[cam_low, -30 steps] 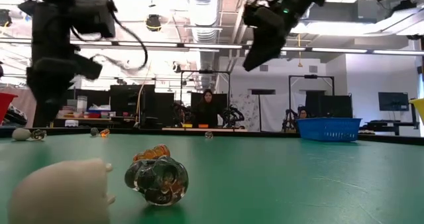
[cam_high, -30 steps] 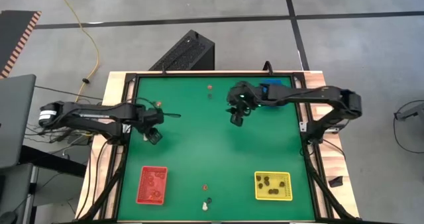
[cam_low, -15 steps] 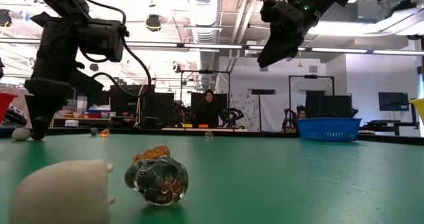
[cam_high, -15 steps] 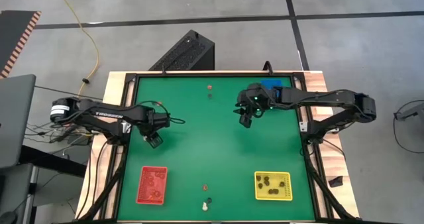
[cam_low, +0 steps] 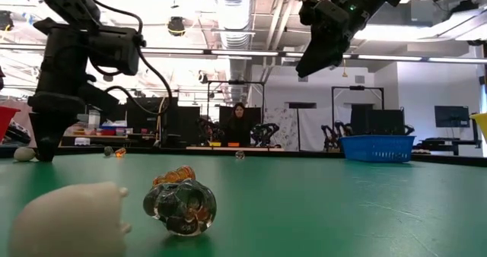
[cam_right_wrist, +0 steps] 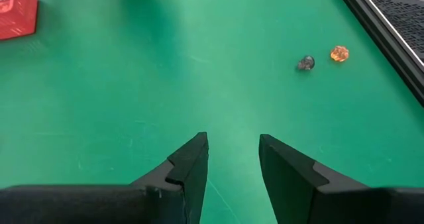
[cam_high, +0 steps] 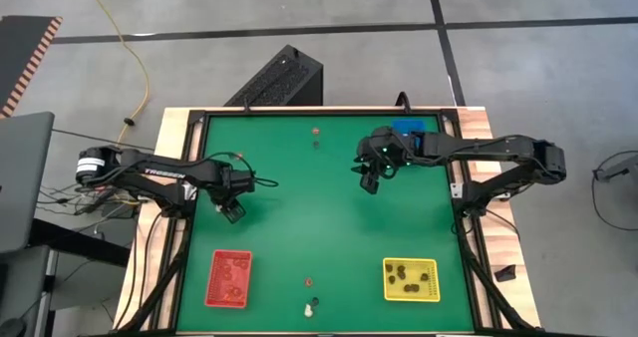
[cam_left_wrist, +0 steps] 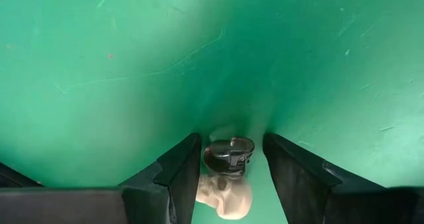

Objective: Sort Halloween decoration
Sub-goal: Put the black skull toy into the yellow bin

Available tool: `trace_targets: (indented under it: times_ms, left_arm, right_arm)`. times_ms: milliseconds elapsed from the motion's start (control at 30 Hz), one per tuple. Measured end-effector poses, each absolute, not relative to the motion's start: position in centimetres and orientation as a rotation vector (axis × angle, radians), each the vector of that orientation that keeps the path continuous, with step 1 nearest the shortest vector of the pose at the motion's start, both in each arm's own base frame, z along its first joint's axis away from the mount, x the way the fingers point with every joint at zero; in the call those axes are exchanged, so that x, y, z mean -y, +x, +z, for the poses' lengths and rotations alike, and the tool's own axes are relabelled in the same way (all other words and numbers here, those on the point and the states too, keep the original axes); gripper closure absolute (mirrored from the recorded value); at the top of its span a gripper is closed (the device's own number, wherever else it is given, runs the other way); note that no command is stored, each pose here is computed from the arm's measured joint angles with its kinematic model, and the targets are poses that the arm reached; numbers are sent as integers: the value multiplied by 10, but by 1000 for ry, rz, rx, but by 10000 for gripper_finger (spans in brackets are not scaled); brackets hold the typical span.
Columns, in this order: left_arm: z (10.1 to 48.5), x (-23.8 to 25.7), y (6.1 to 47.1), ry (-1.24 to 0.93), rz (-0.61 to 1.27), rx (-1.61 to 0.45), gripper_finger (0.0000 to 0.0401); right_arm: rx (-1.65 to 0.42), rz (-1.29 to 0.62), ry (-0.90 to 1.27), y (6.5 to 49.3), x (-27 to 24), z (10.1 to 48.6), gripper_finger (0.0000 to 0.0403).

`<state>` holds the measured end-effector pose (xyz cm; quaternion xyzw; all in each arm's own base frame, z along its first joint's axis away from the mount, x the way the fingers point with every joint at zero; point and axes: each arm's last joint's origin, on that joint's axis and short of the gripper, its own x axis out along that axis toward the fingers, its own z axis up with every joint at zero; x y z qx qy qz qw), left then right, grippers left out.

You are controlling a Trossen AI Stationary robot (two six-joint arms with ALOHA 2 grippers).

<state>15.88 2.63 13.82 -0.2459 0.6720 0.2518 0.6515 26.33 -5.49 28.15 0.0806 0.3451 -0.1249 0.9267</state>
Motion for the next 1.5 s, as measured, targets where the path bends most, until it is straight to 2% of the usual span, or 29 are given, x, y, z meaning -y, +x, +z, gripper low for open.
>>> trace_targets:
  times_ms: [167,500,767,900,1100,1233,1367,1500]
  left_arm:
    - [138,-26,158,-559,575,-1535,244]
    - [137,-25,156,-548,541,-1564,331]
    - [154,-28,174,-484,441,-1486,312]
    - [173,-33,202,-404,338,-1274,319]
    - [201,-41,260,-253,172,-645,333]
    - [206,-41,295,-198,-15,-338,329]
    - [199,-25,338,-191,-271,-164,328]
    - [191,2,394,-230,-442,-104,330]
  right_arm:
    - [-707,-258,170,263,55,281,237]
    - [-733,-266,190,261,55,279,237]
    - [-858,-253,212,255,44,271,237]
    - [-869,-197,186,247,27,271,237]
    - [-763,-207,159,214,7,269,237]
    - [-709,-164,144,190,-3,263,237]
    - [-679,-99,142,172,-15,258,237]
    - [-619,-83,129,163,-21,265,237]
